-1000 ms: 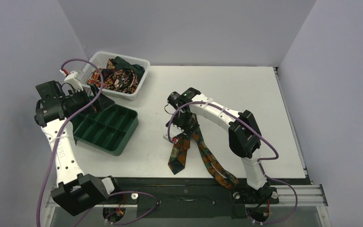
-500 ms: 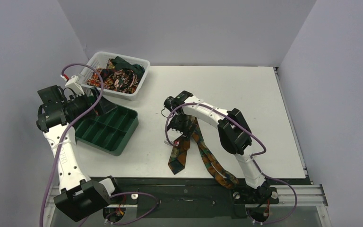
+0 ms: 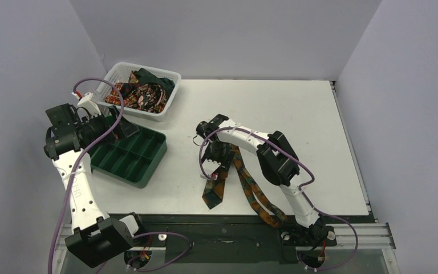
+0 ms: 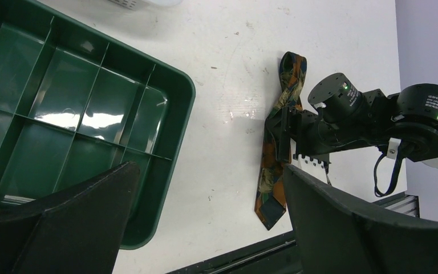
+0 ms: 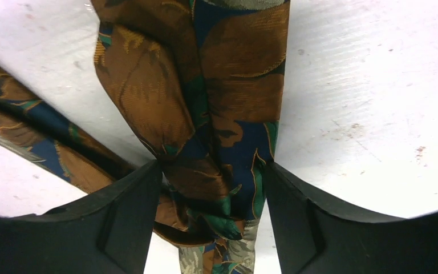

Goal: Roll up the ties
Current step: Pick up the tie at the center of the board.

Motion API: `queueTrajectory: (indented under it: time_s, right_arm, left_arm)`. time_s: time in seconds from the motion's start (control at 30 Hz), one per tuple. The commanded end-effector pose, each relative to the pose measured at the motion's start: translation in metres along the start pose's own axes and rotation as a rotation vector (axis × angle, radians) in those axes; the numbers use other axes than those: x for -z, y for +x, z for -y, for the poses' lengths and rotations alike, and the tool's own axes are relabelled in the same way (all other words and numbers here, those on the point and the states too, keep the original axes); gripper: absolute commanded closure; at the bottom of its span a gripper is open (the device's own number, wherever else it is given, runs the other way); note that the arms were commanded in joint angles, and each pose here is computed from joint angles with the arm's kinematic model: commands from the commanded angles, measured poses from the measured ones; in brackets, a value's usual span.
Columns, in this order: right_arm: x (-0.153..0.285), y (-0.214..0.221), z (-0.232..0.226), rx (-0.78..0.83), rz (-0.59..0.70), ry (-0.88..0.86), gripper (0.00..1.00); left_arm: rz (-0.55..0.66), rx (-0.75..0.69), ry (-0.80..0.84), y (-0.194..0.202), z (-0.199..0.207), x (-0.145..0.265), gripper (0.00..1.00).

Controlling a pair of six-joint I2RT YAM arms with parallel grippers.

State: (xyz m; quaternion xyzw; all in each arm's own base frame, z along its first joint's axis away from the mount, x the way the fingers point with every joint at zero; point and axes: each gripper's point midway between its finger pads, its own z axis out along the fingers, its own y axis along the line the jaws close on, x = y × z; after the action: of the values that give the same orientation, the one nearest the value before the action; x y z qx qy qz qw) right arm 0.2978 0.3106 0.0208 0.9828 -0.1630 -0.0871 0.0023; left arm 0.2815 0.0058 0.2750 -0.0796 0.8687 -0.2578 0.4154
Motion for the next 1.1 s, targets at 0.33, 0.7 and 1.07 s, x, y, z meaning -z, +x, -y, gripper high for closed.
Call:
queueTrajectory:
  time_s: [0.33, 0.7, 1.07]
  right_arm:
    - [-0.027, -0.005, -0.024, 0.039, -0.058, -0.186, 1.00]
    - [0.126, -0.018, 0.060, -0.486, 0.208, 0.493, 1.00]
    - [0.423, 0.045, 0.050, -1.286, 0.917, 1.533, 1.00]
  left_arm:
    - [0.040, -0.058, -0.065, -0.013, 0.000, 0.016, 0.03]
    - [0.125, -0.101, -0.040, -0.034, 0.000, 0.009, 0.03]
    - [0.462, -0.222, -0.094, -0.095, 0.006, 0.027, 0.03]
